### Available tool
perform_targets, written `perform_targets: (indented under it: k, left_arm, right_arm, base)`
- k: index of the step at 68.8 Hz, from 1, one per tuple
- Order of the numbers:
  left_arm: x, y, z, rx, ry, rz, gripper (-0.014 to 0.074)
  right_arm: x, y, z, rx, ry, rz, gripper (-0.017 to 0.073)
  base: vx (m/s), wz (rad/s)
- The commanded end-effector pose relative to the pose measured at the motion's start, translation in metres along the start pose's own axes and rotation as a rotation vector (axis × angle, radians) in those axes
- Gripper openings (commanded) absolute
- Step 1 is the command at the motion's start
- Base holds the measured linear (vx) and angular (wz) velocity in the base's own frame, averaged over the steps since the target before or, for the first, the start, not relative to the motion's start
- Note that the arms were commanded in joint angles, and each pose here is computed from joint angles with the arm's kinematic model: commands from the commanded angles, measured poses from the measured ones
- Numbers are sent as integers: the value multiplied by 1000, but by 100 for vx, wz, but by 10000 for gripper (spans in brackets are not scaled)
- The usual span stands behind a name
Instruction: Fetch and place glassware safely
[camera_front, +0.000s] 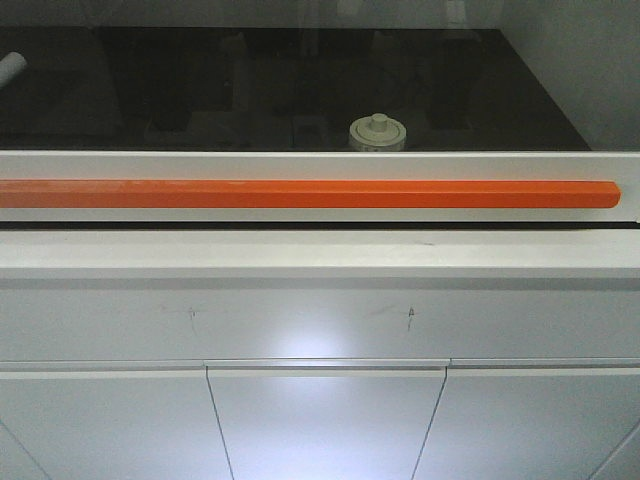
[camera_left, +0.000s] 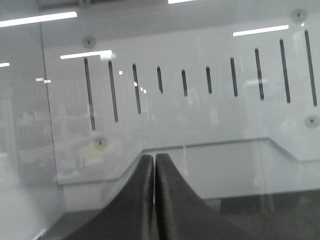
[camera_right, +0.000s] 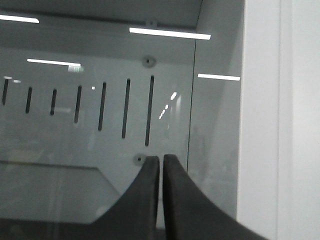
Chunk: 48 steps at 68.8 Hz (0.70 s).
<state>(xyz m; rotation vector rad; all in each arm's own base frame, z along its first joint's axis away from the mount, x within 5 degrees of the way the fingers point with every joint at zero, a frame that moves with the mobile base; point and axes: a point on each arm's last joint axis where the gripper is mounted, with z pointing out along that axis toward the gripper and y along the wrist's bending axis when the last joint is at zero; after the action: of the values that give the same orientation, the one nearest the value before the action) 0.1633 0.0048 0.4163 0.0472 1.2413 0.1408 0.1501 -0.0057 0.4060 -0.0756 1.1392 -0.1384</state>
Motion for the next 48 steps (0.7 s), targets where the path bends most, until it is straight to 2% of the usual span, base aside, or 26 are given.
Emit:
perform_targets:
  k: [1, 12, 18, 25, 31, 38, 48]
  left_arm:
    - [-5, 1, 11, -11, -35, -18, 2]
    - [27, -5, 28, 21, 154, -41, 2]
    - [46, -8, 34, 37, 257, -43, 2]
    - [68, -11, 38, 39, 339, -81, 2]
    - [87, -13, 37, 32, 370, -110, 2]
    - [106, -14, 28, 23, 373, -118, 1]
    - [129, -16, 12, 14, 374, -113, -1]
  right_arm:
    - [4, -1, 14, 3, 21, 38, -1]
    - [37, 6, 27, -24, 221, 94, -1]
    - [49, 20, 32, -92, 279, 103, -1]
    - [64, 41, 37, -184, 342, 114, -1]
    - [80, 55, 43, -230, 408, 126, -1]
    - [102, 60, 51, -215, 462, 172, -1]
    - [132, 66, 44, -202, 365, 222, -1]
  base:
    - [0, 0]
    - [0, 0]
    - [0, 0]
    - [0, 0]
    - [0, 0]
    - [0, 0]
    - [0, 0]
